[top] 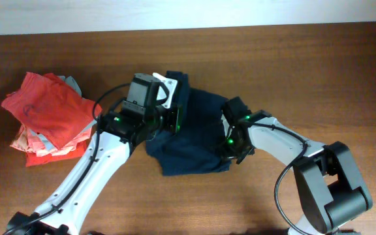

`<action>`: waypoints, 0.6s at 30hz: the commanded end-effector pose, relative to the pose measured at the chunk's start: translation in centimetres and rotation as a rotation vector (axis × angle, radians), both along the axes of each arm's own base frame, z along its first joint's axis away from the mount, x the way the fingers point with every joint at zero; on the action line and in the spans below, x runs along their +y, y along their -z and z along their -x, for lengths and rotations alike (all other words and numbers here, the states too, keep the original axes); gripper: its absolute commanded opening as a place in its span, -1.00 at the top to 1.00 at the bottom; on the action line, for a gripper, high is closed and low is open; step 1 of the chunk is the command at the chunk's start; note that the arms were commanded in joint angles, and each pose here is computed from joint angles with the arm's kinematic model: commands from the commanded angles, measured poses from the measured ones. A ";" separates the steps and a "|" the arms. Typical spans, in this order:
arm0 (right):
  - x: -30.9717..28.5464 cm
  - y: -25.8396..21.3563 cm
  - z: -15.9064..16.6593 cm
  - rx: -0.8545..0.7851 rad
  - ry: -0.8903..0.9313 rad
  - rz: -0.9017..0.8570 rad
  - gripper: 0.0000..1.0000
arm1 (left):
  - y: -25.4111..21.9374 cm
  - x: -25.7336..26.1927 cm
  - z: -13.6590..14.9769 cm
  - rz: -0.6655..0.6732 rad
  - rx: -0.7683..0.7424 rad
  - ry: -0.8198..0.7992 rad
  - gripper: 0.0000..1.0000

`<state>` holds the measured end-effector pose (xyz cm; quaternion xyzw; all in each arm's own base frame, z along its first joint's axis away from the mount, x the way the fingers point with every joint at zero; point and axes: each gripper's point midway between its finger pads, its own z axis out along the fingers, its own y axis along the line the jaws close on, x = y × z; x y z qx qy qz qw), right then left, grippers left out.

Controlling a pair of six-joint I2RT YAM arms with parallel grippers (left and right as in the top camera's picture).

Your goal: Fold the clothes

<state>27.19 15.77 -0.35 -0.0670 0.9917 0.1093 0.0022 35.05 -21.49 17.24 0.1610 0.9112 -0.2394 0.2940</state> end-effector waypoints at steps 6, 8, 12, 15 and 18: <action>0.3 2.4 3.3 0.112 -0.013 0.021 0.71 | -1.1 -3.0 0.6 0.045 -0.018 0.045 0.87; 0.3 2.4 3.3 0.113 -0.013 0.021 0.70 | -0.8 -3.2 0.7 0.041 -0.010 0.051 0.88; 0.3 2.4 3.3 0.113 -0.013 0.021 0.71 | -0.2 -4.1 0.9 0.048 0.010 0.057 0.87; 0.3 2.4 3.3 0.113 -0.013 0.021 0.70 | -0.5 -5.3 1.3 0.064 -0.001 0.081 0.87; 0.3 2.4 3.3 0.113 -0.013 0.021 0.70 | -1.2 -7.3 2.2 0.104 -0.011 0.129 0.46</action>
